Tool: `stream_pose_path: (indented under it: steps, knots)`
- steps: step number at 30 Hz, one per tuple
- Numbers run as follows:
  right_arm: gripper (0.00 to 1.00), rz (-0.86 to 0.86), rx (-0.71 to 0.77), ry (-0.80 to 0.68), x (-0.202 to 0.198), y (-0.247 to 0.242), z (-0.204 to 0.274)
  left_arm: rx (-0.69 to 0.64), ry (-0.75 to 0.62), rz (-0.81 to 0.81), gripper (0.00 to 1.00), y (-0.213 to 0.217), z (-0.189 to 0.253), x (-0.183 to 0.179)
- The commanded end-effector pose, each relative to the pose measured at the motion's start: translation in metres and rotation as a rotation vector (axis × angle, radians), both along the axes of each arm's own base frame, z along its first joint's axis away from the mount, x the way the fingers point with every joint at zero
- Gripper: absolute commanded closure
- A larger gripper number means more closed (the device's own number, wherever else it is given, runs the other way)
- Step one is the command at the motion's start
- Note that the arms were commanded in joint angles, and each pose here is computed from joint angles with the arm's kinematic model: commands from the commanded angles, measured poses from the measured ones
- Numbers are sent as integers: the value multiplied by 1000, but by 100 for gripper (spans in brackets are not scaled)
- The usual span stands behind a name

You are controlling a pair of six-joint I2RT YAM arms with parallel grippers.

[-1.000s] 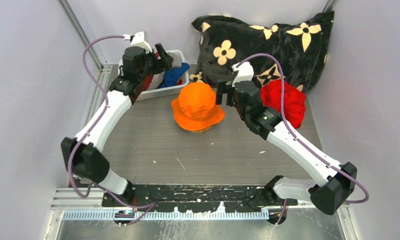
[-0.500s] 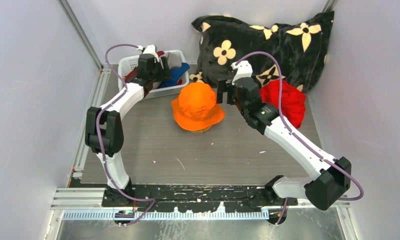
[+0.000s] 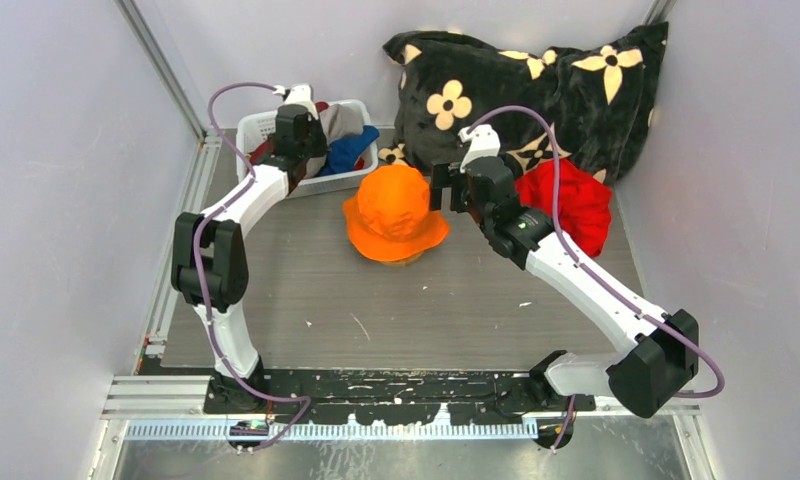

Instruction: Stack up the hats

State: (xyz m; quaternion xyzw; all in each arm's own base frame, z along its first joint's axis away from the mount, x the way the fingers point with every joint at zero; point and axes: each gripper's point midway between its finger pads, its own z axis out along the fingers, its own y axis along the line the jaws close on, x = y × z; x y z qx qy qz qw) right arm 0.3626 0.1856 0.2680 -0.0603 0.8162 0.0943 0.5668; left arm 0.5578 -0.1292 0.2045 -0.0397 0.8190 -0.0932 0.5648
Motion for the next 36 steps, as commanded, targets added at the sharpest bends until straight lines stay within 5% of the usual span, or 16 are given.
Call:
stream_pose_path:
  steps: [1, 18, 26, 36]
  knots:
    - [0, 0, 46, -49, 2, 2, 14, 2, -106, -3, 100, -1, 39, 14]
    - [0, 0, 80, -74, -6, -2, 23, -143, -452, -182, 100, -25, 282, -34]
    - [0, -27, 76, -101, -14, -14, 33, -283, -479, -282, 100, -38, 334, -78]
    - [0, -69, 58, -128, -23, -33, 46, -450, -377, -391, 100, -61, 339, -144]
